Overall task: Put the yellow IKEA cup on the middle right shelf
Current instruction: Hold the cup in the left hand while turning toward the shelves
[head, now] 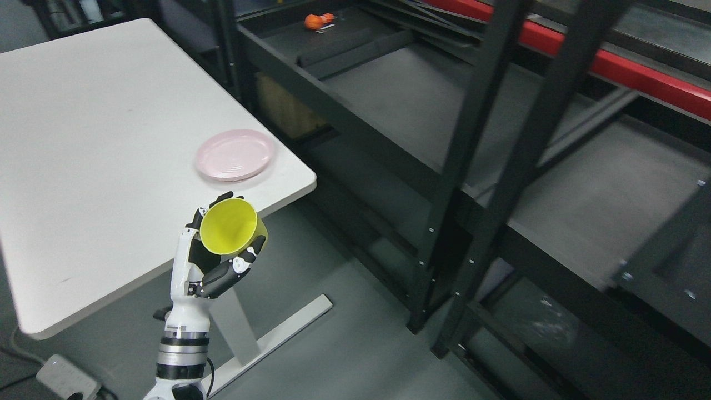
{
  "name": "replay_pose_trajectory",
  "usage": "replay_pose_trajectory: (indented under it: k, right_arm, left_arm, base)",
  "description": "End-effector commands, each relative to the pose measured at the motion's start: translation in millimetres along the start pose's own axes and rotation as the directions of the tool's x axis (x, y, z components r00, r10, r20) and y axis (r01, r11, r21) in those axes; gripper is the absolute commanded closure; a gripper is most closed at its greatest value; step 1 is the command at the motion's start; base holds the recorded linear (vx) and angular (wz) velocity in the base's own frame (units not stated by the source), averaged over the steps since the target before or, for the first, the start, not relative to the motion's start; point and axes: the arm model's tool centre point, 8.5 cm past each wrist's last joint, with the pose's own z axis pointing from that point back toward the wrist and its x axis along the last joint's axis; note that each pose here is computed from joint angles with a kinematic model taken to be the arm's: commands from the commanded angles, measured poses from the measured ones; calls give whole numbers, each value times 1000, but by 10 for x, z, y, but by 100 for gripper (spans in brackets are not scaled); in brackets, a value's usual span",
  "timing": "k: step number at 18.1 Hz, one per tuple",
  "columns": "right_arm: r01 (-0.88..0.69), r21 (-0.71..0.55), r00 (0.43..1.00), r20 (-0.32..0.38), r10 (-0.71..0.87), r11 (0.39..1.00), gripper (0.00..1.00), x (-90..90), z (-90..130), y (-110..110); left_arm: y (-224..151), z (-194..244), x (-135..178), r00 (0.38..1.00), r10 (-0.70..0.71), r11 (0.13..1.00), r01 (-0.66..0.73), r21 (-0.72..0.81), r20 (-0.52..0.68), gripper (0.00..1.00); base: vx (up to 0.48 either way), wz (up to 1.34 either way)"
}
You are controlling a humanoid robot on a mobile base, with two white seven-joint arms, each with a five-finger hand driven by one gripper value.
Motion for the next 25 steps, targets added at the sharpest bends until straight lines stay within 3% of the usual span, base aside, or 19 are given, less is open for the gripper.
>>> replay_pose_trajectory:
  k: [1, 14, 25]
  right_arm:
    - [3, -13, 1000, -15, -4, 1000, 1, -91, -6, -98]
    - [3, -13, 1000, -15, -4, 1000, 1, -91, -6, -98]
    - [3, -13, 1000, -15, -4, 1000, 1, -91, -6, -98]
  left_arm:
    - [43, -36, 119, 999, -19, 1000, 19, -9, 32, 100]
    - [-281, -49, 94, 998, 29, 996, -25, -88, 50, 99]
    - [-347, -70, 170, 995, 40, 994, -30, -107, 92, 99]
  base:
    - [-275, -1006]
    - [-181, -1136]
    - [34, -125]
